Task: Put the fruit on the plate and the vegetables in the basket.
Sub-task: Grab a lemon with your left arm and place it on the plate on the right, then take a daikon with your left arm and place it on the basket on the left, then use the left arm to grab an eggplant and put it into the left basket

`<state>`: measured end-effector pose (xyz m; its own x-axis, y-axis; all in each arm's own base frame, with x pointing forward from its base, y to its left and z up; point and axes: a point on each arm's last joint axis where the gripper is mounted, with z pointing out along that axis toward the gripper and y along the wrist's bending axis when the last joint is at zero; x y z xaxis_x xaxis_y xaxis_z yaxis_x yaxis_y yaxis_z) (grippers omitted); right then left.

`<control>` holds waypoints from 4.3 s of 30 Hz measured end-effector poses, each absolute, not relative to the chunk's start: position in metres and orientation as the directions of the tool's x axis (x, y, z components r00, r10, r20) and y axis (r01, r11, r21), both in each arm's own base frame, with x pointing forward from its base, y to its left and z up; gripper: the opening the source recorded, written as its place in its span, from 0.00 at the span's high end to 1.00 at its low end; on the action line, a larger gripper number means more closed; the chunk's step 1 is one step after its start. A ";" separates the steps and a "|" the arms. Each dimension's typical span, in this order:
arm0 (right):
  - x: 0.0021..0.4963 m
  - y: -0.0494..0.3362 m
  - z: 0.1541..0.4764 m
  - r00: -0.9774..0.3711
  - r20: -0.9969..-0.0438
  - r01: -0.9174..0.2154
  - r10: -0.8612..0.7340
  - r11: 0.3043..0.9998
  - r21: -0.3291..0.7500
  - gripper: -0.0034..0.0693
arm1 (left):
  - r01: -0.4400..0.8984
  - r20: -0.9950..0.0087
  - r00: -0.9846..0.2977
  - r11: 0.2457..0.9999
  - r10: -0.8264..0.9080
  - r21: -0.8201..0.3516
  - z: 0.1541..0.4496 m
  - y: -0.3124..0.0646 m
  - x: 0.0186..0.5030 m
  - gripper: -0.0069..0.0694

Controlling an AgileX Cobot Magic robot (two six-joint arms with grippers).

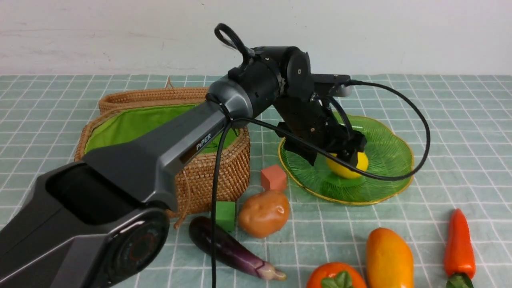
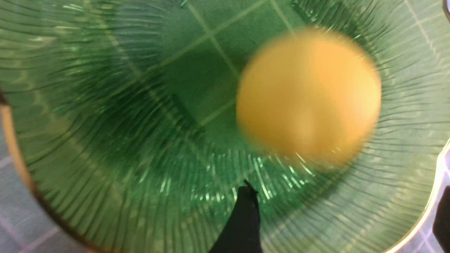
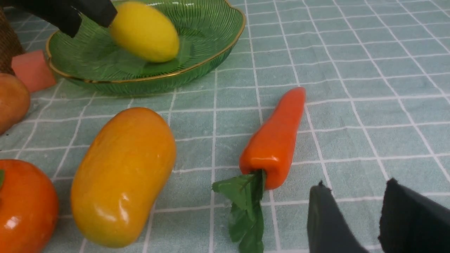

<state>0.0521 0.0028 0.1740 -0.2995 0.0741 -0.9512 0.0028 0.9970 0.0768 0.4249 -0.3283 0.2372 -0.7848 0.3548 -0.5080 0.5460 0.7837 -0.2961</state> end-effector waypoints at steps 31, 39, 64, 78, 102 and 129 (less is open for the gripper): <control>0.052 0.003 0.174 -0.300 -0.951 0.003 0.074 0.997 0.077 0.62 | 0.889 -0.350 -0.422 0.458 0.836 0.023 0.253 -0.127 0.184 0.15; 0.052 0.003 0.174 -0.300 -0.951 0.003 0.074 0.997 0.077 0.62 | 0.896 -0.367 -0.431 0.439 0.824 -0.066 0.211 -0.150 0.210 0.15; 0.052 0.003 0.174 -0.300 -0.951 0.003 0.074 0.997 0.077 0.62 | 0.921 -0.183 -0.331 0.359 0.926 0.150 0.272 -0.154 0.265 0.22; 0.052 0.003 0.174 -0.300 -0.951 0.003 0.074 0.997 0.077 0.62 | 0.508 -0.460 -0.284 0.539 0.841 0.672 0.322 -0.091 0.365 0.22; 0.052 0.003 0.174 -0.300 -0.951 0.003 0.074 0.997 0.077 0.62 | 0.902 -0.236 0.124 -0.010 0.964 0.432 0.299 -0.174 0.255 0.19; 0.052 0.003 0.174 -0.300 -0.951 0.003 0.074 0.997 0.077 0.62 | 0.941 -0.114 0.204 -0.162 0.972 0.298 0.178 -0.230 0.269 0.52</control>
